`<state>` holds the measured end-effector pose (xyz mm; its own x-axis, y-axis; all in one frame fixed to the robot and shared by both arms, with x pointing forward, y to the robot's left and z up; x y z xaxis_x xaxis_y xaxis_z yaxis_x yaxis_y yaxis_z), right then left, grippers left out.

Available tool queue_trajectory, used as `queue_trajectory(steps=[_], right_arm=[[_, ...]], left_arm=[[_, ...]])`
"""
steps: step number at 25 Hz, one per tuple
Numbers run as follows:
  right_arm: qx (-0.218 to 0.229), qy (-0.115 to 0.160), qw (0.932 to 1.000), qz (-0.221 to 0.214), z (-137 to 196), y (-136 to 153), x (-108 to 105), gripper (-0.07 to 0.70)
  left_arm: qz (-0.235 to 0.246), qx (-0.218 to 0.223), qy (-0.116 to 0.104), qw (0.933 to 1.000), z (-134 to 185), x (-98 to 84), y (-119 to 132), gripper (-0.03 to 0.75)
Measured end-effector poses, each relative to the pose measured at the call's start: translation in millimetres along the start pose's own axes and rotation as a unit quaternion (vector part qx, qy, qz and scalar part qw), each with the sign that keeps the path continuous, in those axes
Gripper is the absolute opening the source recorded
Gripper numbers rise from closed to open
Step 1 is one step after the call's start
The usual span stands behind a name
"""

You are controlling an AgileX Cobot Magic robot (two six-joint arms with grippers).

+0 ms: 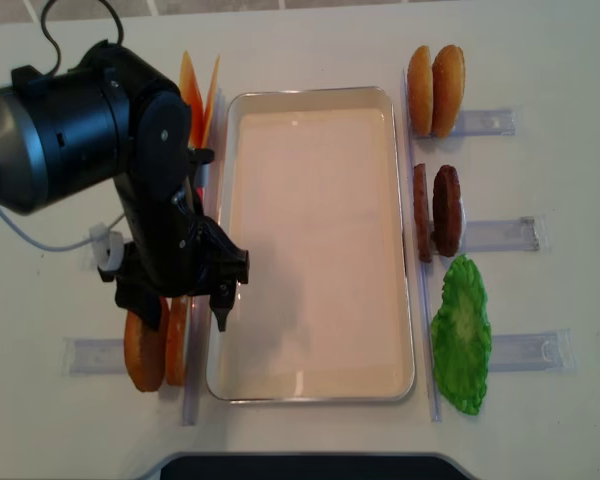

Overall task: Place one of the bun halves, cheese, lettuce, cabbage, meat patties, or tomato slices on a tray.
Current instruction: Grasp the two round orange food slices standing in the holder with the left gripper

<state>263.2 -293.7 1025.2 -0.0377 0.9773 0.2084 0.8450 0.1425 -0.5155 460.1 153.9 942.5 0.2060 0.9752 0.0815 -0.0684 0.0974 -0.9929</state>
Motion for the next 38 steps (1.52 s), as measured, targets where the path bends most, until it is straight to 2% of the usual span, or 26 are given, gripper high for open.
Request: queue_trajectory(steps=[7,16,21,25,38], right_arm=[[0.000,0.000,1.0000,0.000,0.0,0.0,0.0,0.535],[0.000,0.000,1.0000,0.000,0.0,0.0,0.0,0.535],[0.000,0.000,1.0000,0.000,0.0,0.0,0.0,0.535],[0.000,0.000,1.0000,0.000,0.0,0.0,0.0,0.535],[0.000,0.000,1.0000,0.000,0.0,0.0,0.0,0.535]], left_arm=[[-0.003,0.006,0.004,1.0000,1.3,0.7,0.5,0.566],[-0.008,0.016,0.005,0.9998,3.2,1.5,1.3,0.416],[-0.010,0.016,0.007,0.9998,3.1,2.1,1.3,0.252],[-0.019,0.019,0.019,0.9995,3.9,4.6,1.2,0.137],[-0.021,0.020,0.023,0.9993,4.1,5.0,1.1,0.135]])
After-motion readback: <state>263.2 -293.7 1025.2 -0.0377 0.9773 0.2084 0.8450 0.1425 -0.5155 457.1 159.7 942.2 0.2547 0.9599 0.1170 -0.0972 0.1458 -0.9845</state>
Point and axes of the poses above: a point on each arm's last joint axis where the gripper is mounted, y pointing out along that axis toward the gripper, x along the wrist's bending axis when the last joint is at zero, z = x × y, the point moved 4 cm from there along y, pointing out along that axis toward the gripper, and after that the axes turned 13 degrees about y, right-handed, at the moved point
